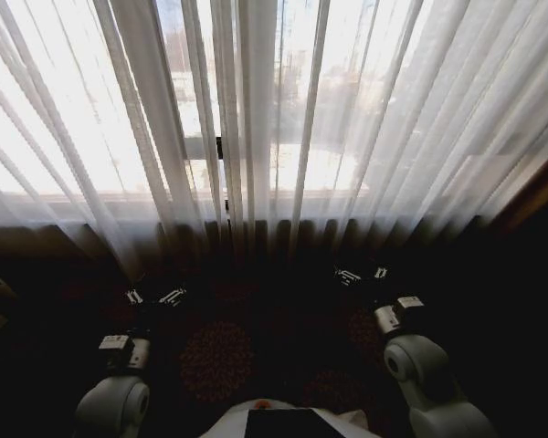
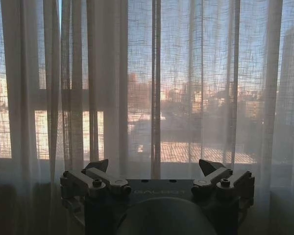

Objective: Open the curtains by pulling them apart, changing their state from closed to fully open.

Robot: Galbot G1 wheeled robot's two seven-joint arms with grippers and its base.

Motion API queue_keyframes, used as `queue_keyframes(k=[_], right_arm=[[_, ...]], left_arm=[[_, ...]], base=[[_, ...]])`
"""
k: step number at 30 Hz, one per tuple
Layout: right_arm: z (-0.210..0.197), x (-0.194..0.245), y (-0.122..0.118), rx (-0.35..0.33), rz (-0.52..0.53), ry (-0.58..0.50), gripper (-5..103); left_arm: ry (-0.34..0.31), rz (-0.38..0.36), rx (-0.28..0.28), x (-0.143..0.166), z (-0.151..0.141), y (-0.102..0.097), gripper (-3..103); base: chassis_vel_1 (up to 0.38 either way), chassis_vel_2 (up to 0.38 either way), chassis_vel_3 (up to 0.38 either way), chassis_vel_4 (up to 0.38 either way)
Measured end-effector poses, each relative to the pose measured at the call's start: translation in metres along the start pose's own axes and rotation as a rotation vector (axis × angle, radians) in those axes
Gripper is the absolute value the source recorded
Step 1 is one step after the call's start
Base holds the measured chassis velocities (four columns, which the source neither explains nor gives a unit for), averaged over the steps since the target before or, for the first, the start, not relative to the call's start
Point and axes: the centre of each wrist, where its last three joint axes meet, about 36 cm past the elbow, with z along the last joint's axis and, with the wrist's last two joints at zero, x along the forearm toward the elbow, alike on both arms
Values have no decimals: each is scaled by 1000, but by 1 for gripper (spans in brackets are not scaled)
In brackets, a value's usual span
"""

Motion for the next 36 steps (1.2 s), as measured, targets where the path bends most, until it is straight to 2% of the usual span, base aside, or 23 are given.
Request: queue_keyframes(k=[12, 20, 36], right_arm=[[2, -1, -2, 2, -6, 3, 100], [3, -1, -2, 2, -6, 5, 100], [5, -1, 0, 9, -11, 8, 100]], left_arm=[[-8, 1, -2, 1, 2, 0, 100], [-7, 2, -2, 1, 4, 0, 100], [-11, 16, -6, 1, 8, 2, 100]], base=[[0, 0, 0, 0], [-96, 116, 103, -106], [-274, 282, 291, -285]])
